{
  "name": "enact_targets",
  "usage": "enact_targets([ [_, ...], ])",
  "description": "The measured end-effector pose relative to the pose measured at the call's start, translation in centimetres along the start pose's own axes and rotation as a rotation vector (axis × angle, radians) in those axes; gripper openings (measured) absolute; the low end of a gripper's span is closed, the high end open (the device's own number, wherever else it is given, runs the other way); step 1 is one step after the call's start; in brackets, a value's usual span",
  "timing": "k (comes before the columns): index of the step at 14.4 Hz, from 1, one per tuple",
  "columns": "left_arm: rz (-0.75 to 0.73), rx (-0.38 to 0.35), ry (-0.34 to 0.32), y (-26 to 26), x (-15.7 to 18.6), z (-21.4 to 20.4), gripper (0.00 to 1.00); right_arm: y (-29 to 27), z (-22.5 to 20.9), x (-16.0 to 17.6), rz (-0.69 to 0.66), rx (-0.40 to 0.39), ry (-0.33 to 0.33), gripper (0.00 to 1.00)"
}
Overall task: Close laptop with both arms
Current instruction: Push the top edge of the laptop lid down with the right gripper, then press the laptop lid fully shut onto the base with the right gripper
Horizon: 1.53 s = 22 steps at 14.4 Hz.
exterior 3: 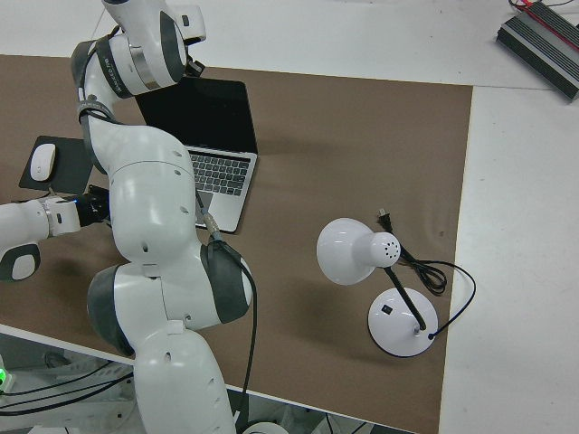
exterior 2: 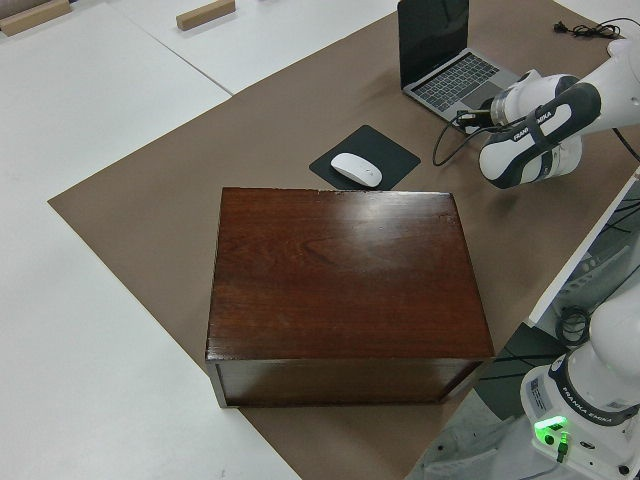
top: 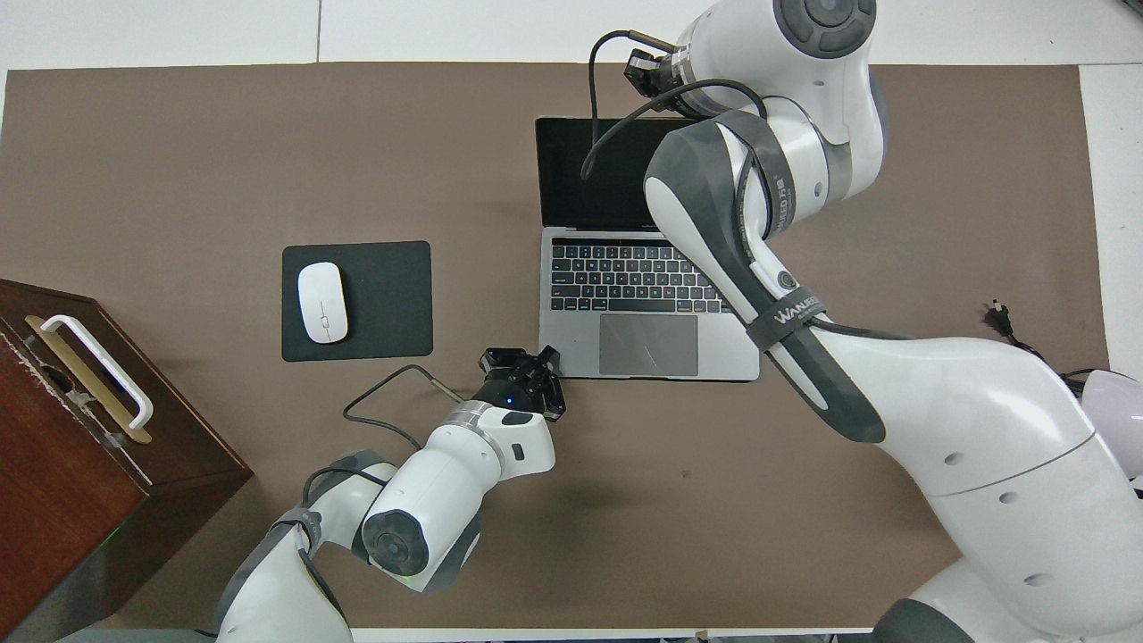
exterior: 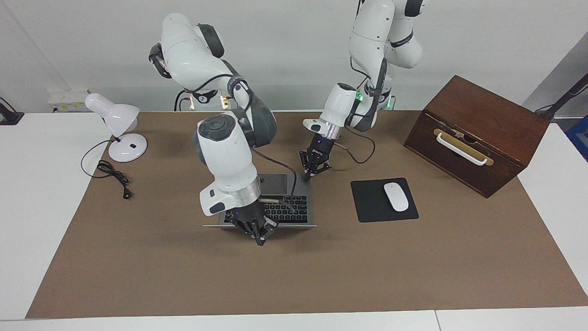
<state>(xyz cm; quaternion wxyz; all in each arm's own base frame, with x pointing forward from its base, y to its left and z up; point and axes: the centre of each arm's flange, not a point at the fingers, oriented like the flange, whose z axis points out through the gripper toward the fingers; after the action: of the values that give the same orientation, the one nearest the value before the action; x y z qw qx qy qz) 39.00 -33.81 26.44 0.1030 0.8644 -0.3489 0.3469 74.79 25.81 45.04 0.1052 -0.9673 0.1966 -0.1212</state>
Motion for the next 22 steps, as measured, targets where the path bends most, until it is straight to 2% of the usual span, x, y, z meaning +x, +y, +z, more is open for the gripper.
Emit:
enact_targets([
  [2, 0.0, 0.0, 0.0, 0.0, 0.0, 0.0, 0.01, 0.5, -0.5, -0.1, 0.009, -0.016, -0.041, 0.01],
  [7, 0.001, 0.0, 0.001, 0.0, 0.0, 0.0, 0.01, 3.4, -1.8, 0.2, 0.078, -0.056, -0.203, 0.01],
  [12, 0.001, 0.0, 0.001, 0.0, 0.0, 0.0, 0.01, 4.6, -2.4, -2.0, 0.128, -0.081, -0.339, 0.01],
  [14, 0.001, 0.0, 0.002, 0.0, -0.1, 0.0, 0.01, 5.6, 1.3, -4.2, 0.146, -0.135, -0.415, 0.01],
  [16, 0.001, 0.0, 0.002, 0.0, -0.1, 0.0, 0.01, 6.1, 5.3, -6.4, 0.169, -0.166, -0.464, 0.01],
  [20, 0.002, 0.0, 0.002, 0.0, -0.1, 0.0, 0.01, 5.9, 9.5, -10.6, 0.183, -0.189, -0.48, 0.01],
  [22, 0.002, 0.0, 0.002, 0.0, -0.1, 0.0, 0.01, 5.9, 10.2, -12.0, 0.182, -0.19, -0.491, 0.01],
])
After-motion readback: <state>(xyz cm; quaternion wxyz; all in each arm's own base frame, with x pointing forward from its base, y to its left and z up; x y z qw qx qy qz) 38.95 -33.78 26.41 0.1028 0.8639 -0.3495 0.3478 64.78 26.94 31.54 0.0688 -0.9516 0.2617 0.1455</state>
